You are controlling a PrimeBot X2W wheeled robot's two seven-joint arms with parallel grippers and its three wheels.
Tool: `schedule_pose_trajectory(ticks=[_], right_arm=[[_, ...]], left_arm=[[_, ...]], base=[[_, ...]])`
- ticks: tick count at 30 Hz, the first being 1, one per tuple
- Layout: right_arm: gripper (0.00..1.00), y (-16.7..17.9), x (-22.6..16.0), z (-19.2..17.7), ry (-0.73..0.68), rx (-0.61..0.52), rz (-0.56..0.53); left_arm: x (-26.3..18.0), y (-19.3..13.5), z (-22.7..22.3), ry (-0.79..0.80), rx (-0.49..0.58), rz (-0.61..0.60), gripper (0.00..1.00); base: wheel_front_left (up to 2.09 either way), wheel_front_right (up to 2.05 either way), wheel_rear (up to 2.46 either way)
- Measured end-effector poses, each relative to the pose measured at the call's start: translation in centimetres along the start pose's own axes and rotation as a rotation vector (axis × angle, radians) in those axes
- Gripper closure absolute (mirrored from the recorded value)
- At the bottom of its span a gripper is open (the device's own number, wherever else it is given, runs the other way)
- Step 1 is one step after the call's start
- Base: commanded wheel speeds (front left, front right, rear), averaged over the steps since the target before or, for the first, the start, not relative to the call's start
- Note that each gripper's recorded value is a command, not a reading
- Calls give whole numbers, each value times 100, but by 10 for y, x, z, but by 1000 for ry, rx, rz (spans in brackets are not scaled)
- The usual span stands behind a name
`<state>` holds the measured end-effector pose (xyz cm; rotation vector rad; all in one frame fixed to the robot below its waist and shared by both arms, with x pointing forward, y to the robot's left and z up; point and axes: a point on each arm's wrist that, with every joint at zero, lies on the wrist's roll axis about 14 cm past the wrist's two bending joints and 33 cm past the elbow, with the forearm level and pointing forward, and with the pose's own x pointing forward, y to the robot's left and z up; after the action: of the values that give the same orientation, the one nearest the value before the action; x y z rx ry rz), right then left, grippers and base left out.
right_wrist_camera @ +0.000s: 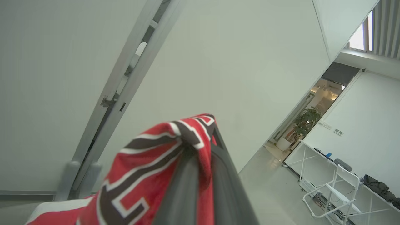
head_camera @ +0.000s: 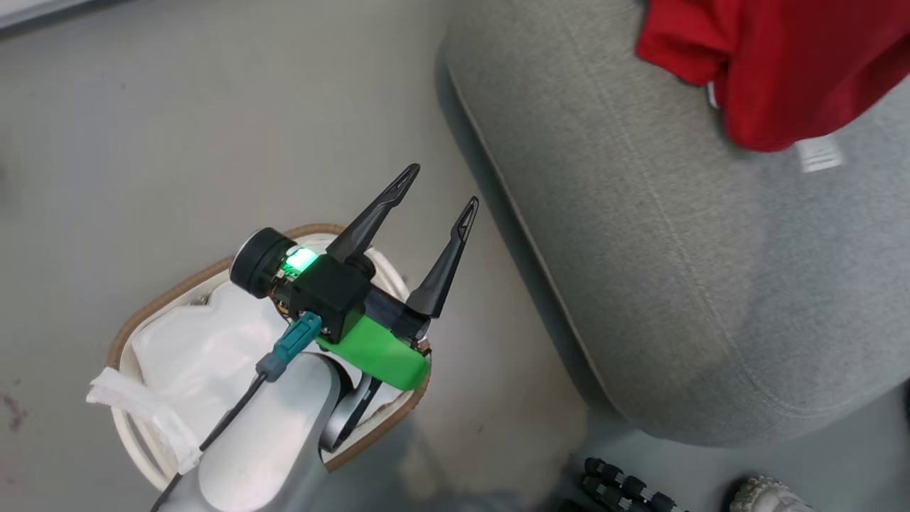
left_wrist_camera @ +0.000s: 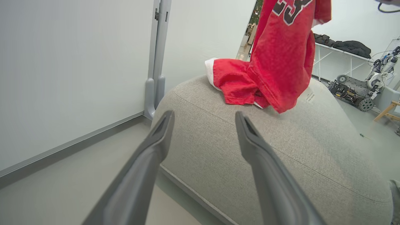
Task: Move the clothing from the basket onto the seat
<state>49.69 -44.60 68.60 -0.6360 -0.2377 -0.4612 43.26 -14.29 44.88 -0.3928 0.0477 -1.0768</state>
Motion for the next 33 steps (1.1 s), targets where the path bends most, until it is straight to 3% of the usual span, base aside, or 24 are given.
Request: schedule_pose_trajectory(ticks=[5,9,12,13,14,15,17,18,19,33], right_arm=[[100,61,-49,-106,290,88,72],[100,93,-86,-147,424,142,105],[99,96,-118,-168,506,167,98],[89,96,-125,-171,522,174,92],[66,94,-132,-174,538,180,84],[54,90,-137,-175,547,184,75],[17,81,-144,-175,556,194,48],[4,76,-149,-175,561,196,37],[0,73,-153,-175,565,199,29],[0,33,-206,-142,499,284,-62]], left_arm=[[-10,13,-9,20,-8,31,0],[-16,17,-14,34,-11,37,0],[-15,11,-14,35,-13,20,0],[-14,9,-13,33,-14,15,0],[-13,6,-12,32,-16,7,0],[-12,3,-10,29,-15,2,0],[-10,-1,-7,25,-10,-8,0],[-8,-4,-5,24,-11,-13,0],[-7,-6,-3,22,-10,-17,0],[-9,-43,26,-6,17,-18,0]], base=[[0,0,0],[0,0,0],[0,0,0],[0,0,0],[0,0,0],[0,0,0],[0,0,0],[0,0,0],[0,0,0],[0,0,0]])
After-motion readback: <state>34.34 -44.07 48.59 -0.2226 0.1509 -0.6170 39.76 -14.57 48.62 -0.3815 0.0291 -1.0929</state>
